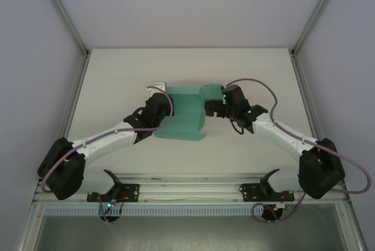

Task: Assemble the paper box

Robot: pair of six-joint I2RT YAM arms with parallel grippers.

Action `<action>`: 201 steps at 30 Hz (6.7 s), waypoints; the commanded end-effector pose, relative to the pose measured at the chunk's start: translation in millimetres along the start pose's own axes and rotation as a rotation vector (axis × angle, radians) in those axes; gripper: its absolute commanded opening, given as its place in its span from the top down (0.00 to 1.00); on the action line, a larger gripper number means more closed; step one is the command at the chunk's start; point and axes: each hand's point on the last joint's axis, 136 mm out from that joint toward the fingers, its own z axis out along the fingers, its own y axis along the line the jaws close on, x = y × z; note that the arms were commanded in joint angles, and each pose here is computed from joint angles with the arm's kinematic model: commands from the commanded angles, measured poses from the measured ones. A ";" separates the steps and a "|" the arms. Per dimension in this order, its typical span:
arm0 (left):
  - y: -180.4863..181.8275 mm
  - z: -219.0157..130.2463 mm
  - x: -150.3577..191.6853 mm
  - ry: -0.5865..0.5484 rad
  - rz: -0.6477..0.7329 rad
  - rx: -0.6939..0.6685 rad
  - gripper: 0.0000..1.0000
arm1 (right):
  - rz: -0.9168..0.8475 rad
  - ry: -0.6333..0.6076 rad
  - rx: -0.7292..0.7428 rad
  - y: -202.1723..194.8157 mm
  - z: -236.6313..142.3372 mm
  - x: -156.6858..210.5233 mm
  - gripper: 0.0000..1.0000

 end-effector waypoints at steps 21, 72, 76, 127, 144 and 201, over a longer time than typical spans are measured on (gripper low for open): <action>-19.2 -14.0 -28.2 -0.135 -0.032 0.113 1.00 | 0.090 -0.126 -0.177 15.7 -52.0 -27.2 0.15; -5.9 -23.8 -13.2 -0.042 -0.056 0.110 1.00 | 0.150 -0.363 -0.087 -31.8 -136.4 -41.2 0.23; -11.7 -20.4 -11.5 -0.017 -0.027 0.123 1.00 | -0.051 -0.251 -0.162 -10.6 -116.9 -43.0 0.26; 18.5 1.3 -47.5 -0.089 -0.344 -0.051 1.00 | 0.403 -0.209 -0.698 70.8 -112.9 -56.6 0.25; -0.5 0.7 -85.3 -0.150 -0.426 0.040 1.00 | 0.361 -0.142 -0.820 100.4 -91.1 -76.4 0.72; -7.3 15.3 -16.5 0.166 -0.126 0.126 1.00 | -0.434 -0.082 -0.377 99.2 -39.9 -70.1 0.44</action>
